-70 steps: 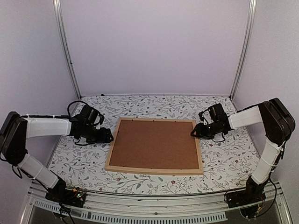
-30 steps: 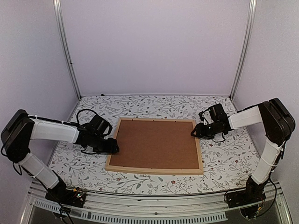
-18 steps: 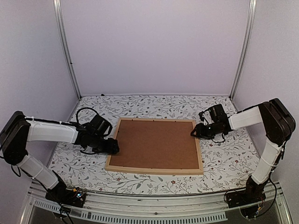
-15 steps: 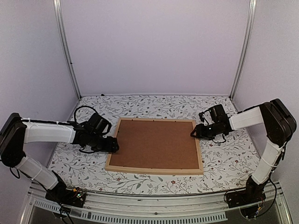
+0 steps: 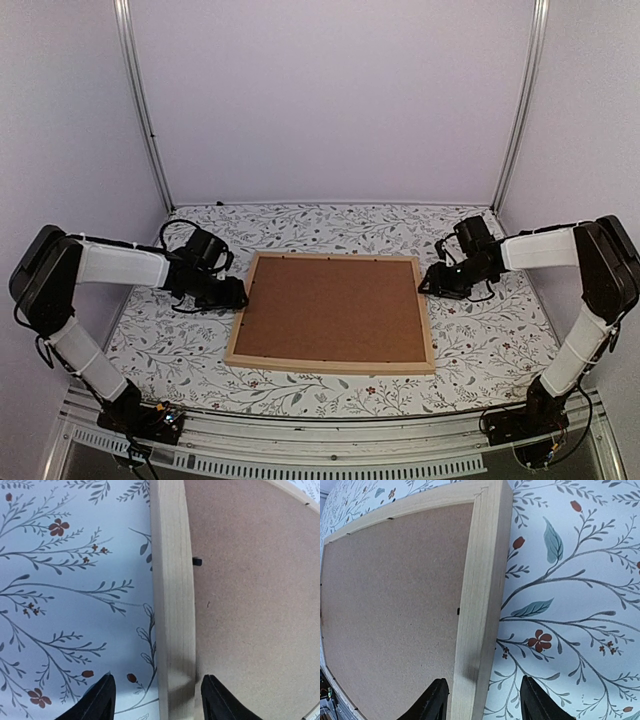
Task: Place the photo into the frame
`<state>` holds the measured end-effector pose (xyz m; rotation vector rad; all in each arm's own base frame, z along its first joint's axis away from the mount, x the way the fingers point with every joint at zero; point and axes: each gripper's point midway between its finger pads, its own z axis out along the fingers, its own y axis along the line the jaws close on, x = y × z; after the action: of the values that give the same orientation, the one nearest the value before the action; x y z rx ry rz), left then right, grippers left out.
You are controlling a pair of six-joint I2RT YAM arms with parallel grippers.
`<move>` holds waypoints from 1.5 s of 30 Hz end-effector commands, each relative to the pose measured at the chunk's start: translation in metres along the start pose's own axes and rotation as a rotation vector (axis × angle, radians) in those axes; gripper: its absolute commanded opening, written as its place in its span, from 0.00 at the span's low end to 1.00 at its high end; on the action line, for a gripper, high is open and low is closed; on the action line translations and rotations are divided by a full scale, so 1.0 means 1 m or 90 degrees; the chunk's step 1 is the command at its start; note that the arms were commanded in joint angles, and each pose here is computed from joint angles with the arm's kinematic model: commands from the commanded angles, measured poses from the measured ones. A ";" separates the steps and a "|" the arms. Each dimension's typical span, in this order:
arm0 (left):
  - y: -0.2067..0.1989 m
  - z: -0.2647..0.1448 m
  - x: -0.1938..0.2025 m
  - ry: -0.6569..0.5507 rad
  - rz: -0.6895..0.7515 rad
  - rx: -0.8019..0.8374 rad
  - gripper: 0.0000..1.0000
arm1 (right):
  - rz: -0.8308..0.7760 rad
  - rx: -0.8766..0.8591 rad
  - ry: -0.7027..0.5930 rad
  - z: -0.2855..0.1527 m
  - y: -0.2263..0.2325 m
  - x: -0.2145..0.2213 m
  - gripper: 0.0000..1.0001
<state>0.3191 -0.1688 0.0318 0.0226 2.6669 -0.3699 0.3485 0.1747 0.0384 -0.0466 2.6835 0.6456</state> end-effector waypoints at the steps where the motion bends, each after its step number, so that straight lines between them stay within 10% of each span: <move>1: -0.008 0.011 -0.010 -0.003 0.018 0.026 0.60 | -0.011 0.038 -0.010 -0.004 -0.008 -0.014 0.52; 45: -0.011 0.020 0.010 0.019 0.015 0.034 0.59 | 0.010 0.119 0.039 0.038 -0.033 -0.027 0.44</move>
<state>0.3242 -0.1837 0.0206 0.0704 2.6670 -0.4394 0.3954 0.1787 0.0260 -0.0578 2.7278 0.5368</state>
